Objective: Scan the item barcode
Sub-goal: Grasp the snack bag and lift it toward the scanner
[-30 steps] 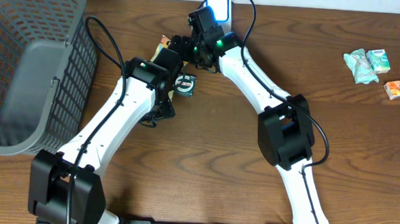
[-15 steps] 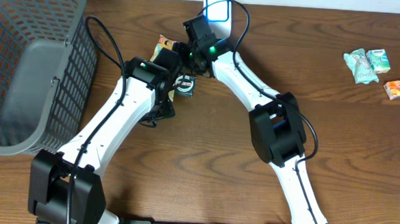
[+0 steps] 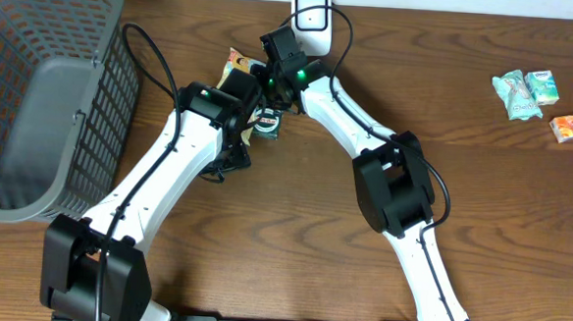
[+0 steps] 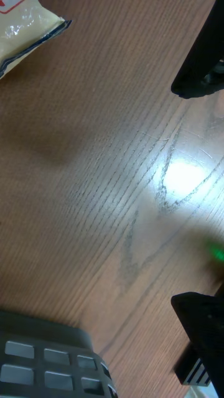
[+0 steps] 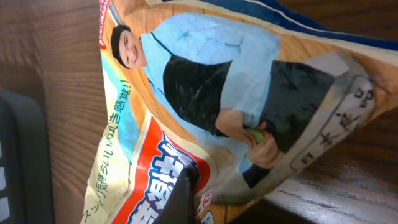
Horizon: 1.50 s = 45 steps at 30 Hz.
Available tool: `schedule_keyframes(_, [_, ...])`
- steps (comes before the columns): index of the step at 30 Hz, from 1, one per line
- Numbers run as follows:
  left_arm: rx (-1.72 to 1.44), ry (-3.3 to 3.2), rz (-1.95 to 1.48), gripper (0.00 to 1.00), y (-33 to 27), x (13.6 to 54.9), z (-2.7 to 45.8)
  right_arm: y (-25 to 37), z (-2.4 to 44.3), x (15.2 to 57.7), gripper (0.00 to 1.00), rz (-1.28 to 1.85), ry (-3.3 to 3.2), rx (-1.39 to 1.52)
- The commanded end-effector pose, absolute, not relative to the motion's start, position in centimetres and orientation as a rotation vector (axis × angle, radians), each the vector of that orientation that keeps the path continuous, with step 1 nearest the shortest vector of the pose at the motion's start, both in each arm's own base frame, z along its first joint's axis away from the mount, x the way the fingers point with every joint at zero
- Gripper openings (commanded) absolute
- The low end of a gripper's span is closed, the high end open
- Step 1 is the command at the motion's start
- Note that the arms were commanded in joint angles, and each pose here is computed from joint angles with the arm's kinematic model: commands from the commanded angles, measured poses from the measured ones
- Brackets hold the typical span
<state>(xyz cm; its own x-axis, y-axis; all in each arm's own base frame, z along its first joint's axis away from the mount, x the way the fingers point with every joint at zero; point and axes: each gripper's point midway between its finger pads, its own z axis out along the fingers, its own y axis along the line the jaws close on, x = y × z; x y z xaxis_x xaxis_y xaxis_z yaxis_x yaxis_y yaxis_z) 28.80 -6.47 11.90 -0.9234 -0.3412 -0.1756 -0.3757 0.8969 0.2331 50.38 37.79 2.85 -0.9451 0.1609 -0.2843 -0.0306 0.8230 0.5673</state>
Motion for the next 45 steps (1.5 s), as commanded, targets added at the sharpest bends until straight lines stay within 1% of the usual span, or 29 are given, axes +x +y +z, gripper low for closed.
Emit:
schedule_keyframes(1, [-0.570,2.922,0.425,0.98,-6.0,28.6,12.0,36.9,5.1,51.2,0.01,0.847,2.637,0.006])
schedule_keyframes(6, [-0.570,2.922,0.425,0.98,-6.0,28.6,12.0,35.5,10.6,51.7,0.01,0.930,2.572,-0.024])
schedule_keyframes(10, [-0.570,2.922,0.425,0.98,-6.0,28.6,12.0,34.2,16.2,51.1,0.01,1.052,2.504,-0.125])
schedule_keyframes(17, [-0.570,2.922,0.425,0.98,-6.0,28.6,12.0,27.6,23.1,49.5,0.01,0.955,2.481,-0.142])
schedule_keyframes(20, [-0.570,2.922,0.425,0.97,-6.0,28.6,12.0,25.0,24.5,48.9,0.01,0.888,2.489,-0.138])
schedule_keyframes(22, [-0.570,2.922,0.425,0.98,-6.0,28.6,12.0,24.1,24.6,48.4,0.01,0.872,2.507,-0.136])
schedule_keyframes(23, [-0.570,2.922,0.425,0.98,-6.0,28.6,12.0,23.9,24.4,48.2,0.02,0.870,2.522,-0.129])
schedule_keyframes(25, [-0.570,2.922,0.425,0.97,-6.0,28.6,12.0,23.9,23.7,47.9,0.36,0.864,2.553,-0.121])
schedule_keyframes(26, [-0.570,2.922,0.425,0.98,-6.0,28.6,12.0,24.1,23.3,47.8,0.49,0.862,2.564,-0.123])
schedule_keyframes(28, [-0.570,2.922,0.425,0.98,-6.0,28.6,12.0,24.8,22.4,47.9,0.59,0.867,2.576,-0.132])
schedule_keyframes(31, [-0.570,2.922,0.425,0.98,-6.0,28.6,12.0,26.7,20.9,48.4,0.80,0.883,2.580,-0.150])
schedule_keyframes(32, [-0.570,2.922,0.425,0.98,-6.0,28.6,12.0,27.5,20.2,48.6,0.82,0.889,2.581,-0.156])
schedule_keyframes(35, [-0.570,2.922,0.425,0.98,-6.0,28.6,12.0,29.3,17.3,49.3,0.83,0.858,2.615,-0.095])
schedule_keyframes(38, [-0.570,2.922,0.425,0.98,-6.0,28.6,12.0,30.8,14.1,50.0,0.86,0.830,2.640,-0.055])
schedule_keyframes(44, [-0.570,2.922,0.425,0.98,-6.0,28.6,12.0,33.2,7.7,51.2,0.87,0.860,2.680,0.021])
schedule_keyframes(45, [-0.570,2.922,0.425,0.98,-6.0,28.6,12.0,33.6,6.7,51.4,0.91,0.869,2.681,0.029])
